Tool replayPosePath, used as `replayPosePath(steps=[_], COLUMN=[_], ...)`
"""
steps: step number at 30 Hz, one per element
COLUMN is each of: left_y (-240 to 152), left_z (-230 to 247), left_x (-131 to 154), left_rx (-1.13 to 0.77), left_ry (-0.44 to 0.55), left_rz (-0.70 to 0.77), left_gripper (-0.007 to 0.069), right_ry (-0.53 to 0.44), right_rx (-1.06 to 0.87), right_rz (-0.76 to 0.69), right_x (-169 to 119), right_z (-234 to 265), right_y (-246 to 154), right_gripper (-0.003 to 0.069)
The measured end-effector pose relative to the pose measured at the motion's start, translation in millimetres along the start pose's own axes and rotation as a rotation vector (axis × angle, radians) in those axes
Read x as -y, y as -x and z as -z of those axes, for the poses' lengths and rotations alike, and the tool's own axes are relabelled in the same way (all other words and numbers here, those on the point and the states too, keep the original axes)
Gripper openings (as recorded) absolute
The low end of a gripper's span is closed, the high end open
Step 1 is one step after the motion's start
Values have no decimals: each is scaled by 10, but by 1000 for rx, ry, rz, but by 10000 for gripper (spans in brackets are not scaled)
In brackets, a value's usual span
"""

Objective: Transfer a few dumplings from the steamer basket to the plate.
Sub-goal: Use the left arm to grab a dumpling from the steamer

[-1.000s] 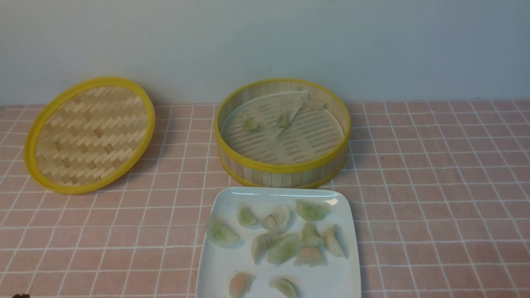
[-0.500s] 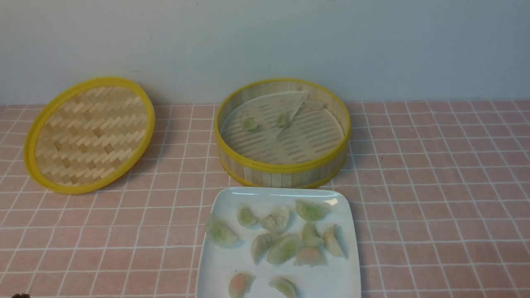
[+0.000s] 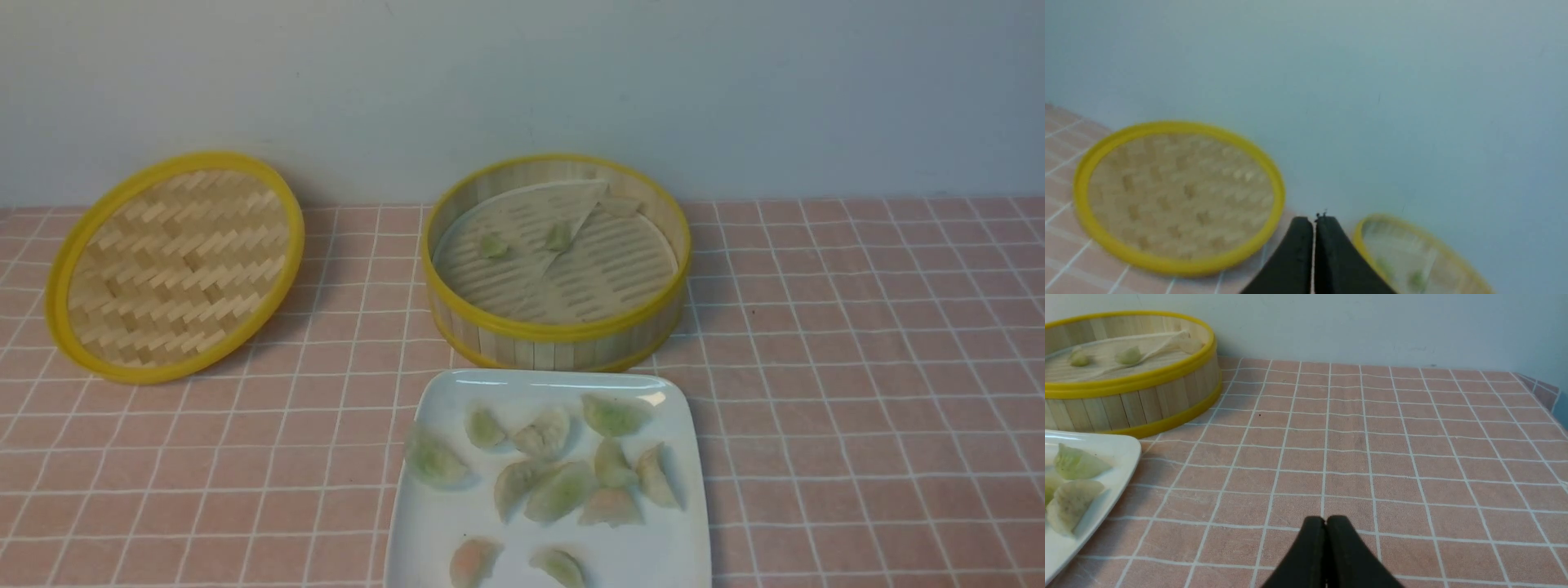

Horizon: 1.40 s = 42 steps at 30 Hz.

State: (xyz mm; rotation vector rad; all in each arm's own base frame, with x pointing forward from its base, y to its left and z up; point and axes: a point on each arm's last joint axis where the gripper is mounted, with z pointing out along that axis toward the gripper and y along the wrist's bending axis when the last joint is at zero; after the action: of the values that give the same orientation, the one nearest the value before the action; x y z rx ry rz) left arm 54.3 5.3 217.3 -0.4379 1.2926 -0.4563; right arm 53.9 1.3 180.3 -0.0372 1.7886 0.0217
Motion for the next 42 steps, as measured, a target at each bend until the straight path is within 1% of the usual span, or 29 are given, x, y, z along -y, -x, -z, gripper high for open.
replayPosePath(steps=[1,4,6,8,9,10,11,12,13,14,16,17,18,19,20,23,24,25,28,32,36,37,38,42], left_y=[62,231,428,556,585,653,732,752,793,780,786,768,723,691,598,453,305,211,-84,-444,-810,-828,-996,-1304], left_z=[2,-7,-94,-245,-267,-430,-606,-756,-932,-957,-1390,-1579,-1814,-1930,-2240,-2550,-2791,-2923,-3233,-3537,-3795,-3807,-3919,-4104], left_x=[7,83,246,414,436,563,668,735,801,806,902,923,931,929,915,898,902,912,1030,1240,1372,1377,1385,1368], left_rx=[67,153,121,-11,-10,-166,-275,-410,-502,-545,-786,-871,-961,-1005,-1094,-1197,-1264,-1294,-1348,-1372,-1404,-1407,-1427,-1456], left_ry=[-9,-34,-42,-25,-25,7,35,71,94,103,128,123,117,106,93,74,54,44,-7,-72,-115,-117,-126,-141], left_rz=[39,123,149,110,110,68,29,-12,-41,-57,-169,-220,-263,-290,-316,-334,-353,-364,-426,-519,-579,-580,-593,-607], left_gripper=[-6,-6,-6,-6,-6,-6,-6,-6,-6,-6,-6,-6,-6,-6,-6,-6,-6,-6,-6,-6,-6,-6,-6,-6], right_ry=[0,0,0,0,0,0,0,0,0,0,0,0,0,0,0,0,0,0,0,0,0,0,0,0], right_rx=[0,0,0,0,0,0,0,0,0,0,0,0,0,0,0,0,0,0,0,0,1,1,1,1], right_rz=[0,0,-1,-1,-1,-1,-1,-1,-1,-1,-1,-1,-1,-1,-1,-1,-1,-1,-1,-1,-1,-1,-1,-1], right_x=[0,0,0,0,0,0,0,0,0,0,0,0,0,0,0,0,0,0,0,0,0,0,0,0], right_z=[0,0,0,0,0,0,0,0,0,0,0,0,0,0,0,0,0,0,0,0,0,0,0,0], right_y=[0,0,0,0,0,0,0,0,0,0,0,0,0,0,0,0,0,0,0,0,1,1,1,1], right_gripper=[-10,-10,-10,-10,-10,-10,-10,-10,-10,-10,-10,-10,-10,-10,-10,-10,-10,-10,-10,-10,-10,-10,-10,-10])
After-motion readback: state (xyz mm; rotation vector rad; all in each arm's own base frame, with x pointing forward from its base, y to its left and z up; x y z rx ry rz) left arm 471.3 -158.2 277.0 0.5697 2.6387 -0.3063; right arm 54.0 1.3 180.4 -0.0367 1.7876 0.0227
